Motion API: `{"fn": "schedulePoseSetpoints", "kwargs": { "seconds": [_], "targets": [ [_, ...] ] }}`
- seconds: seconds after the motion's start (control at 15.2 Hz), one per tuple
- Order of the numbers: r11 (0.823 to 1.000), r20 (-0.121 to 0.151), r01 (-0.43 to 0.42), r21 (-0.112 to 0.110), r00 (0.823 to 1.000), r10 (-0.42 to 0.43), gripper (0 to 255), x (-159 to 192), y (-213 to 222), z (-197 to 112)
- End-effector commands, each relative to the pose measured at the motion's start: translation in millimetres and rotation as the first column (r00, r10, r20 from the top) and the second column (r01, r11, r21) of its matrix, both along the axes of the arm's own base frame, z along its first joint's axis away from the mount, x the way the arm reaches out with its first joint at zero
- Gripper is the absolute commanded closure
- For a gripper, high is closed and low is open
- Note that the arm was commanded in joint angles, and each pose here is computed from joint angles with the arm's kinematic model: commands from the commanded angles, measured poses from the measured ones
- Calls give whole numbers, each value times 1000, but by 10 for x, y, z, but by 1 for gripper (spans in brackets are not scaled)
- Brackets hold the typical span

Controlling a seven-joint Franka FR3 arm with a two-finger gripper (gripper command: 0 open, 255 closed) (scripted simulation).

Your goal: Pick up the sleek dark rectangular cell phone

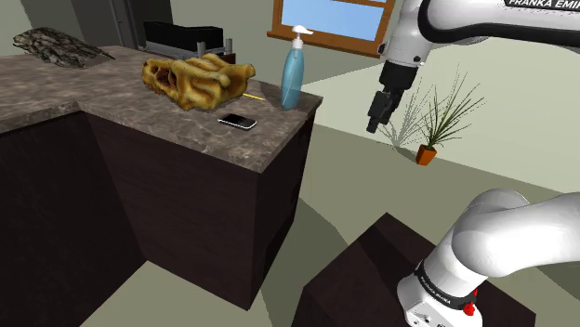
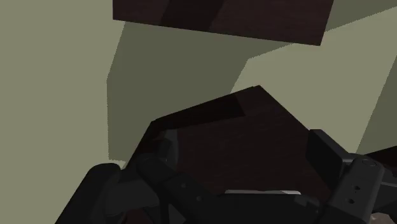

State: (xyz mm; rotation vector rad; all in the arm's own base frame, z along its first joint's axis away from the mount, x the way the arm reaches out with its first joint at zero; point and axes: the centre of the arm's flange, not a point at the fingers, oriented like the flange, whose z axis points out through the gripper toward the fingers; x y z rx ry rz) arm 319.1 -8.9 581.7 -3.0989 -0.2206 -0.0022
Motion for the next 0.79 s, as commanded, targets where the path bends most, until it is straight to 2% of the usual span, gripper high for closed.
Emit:
{"fn": "schedulePoseSetpoints", "kwargs": {
  "seconds": [0.0, 0.73],
  "targets": [
    [1000, 0, 0, 0, 1000, 0, 0, 0, 0, 0],
    [1000, 4, -30, -8, 1000, 30, 0, 1181, 842, -123]
  ]
}}
